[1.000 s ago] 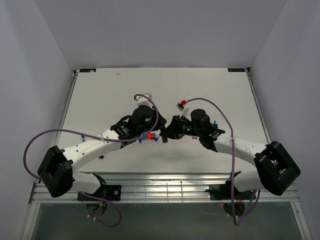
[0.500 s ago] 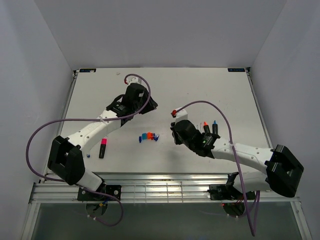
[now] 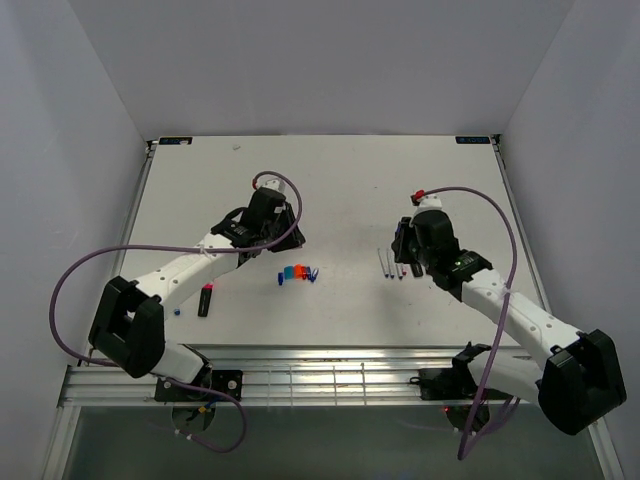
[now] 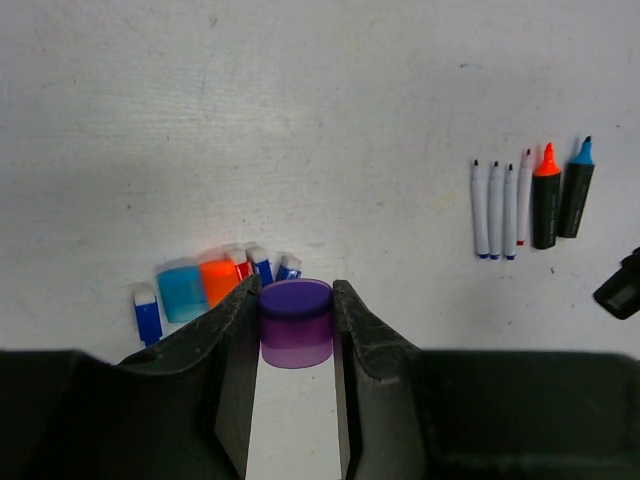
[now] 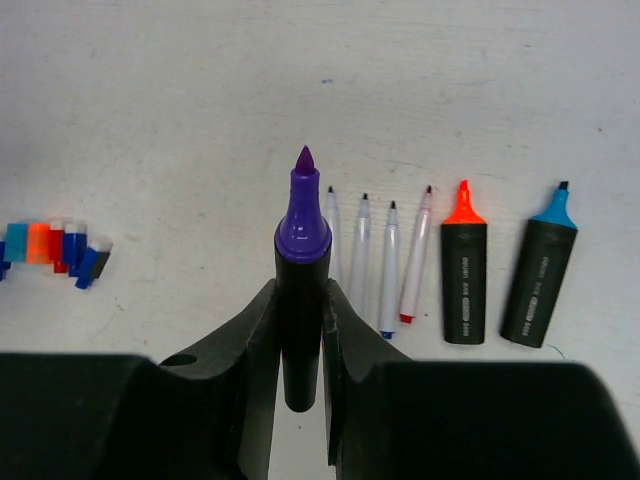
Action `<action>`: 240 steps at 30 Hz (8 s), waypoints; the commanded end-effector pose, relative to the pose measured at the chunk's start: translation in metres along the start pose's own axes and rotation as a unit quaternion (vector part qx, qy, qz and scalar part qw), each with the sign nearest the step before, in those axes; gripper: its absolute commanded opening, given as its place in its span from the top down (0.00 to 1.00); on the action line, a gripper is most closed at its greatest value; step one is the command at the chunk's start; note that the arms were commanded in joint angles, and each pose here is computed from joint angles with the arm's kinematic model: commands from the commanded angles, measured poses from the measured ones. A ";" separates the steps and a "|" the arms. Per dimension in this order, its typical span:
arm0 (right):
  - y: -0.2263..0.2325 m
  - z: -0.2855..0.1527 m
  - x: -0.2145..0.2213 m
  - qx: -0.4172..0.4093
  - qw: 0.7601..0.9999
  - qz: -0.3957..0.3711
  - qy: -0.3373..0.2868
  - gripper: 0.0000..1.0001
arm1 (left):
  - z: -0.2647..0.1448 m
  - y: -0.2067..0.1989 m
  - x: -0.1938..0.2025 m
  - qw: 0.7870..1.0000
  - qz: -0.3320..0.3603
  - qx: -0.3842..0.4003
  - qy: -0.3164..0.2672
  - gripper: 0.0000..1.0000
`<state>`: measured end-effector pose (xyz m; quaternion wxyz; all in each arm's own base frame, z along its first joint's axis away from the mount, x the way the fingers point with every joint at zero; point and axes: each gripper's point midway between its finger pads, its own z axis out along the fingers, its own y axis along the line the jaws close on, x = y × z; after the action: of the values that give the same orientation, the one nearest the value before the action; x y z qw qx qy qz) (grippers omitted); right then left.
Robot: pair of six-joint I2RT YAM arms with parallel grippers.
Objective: Open the pen caps
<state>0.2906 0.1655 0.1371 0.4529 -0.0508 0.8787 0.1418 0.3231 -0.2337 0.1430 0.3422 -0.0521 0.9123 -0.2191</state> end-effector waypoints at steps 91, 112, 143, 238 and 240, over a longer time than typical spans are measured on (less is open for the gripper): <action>0.060 -0.027 0.019 -0.130 0.991 -0.022 0.025 0.46 | -0.082 0.190 -0.001 0.958 0.040 -0.284 -0.016 0.19; 0.085 -0.060 0.033 -0.231 0.969 -0.084 -0.021 0.44 | -0.046 0.208 0.013 0.963 -0.015 -0.266 0.043 0.18; 0.075 -0.047 0.051 -0.213 0.973 -0.089 -0.004 0.44 | -0.073 0.248 0.021 0.935 -0.185 -0.302 -0.025 0.04; 0.071 -0.050 0.051 -0.201 0.978 -0.048 -0.013 0.46 | -0.028 0.253 0.087 0.926 -0.254 -0.267 0.084 0.48; 0.070 -0.048 0.054 -0.200 0.978 -0.051 -0.011 0.46 | -0.026 0.255 0.080 0.929 -0.239 -0.270 0.084 0.48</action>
<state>0.2025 0.2141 0.1287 0.4352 -0.1843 0.8355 0.2805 0.2805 -0.0371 0.0199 0.2105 -0.3523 0.9035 -0.1237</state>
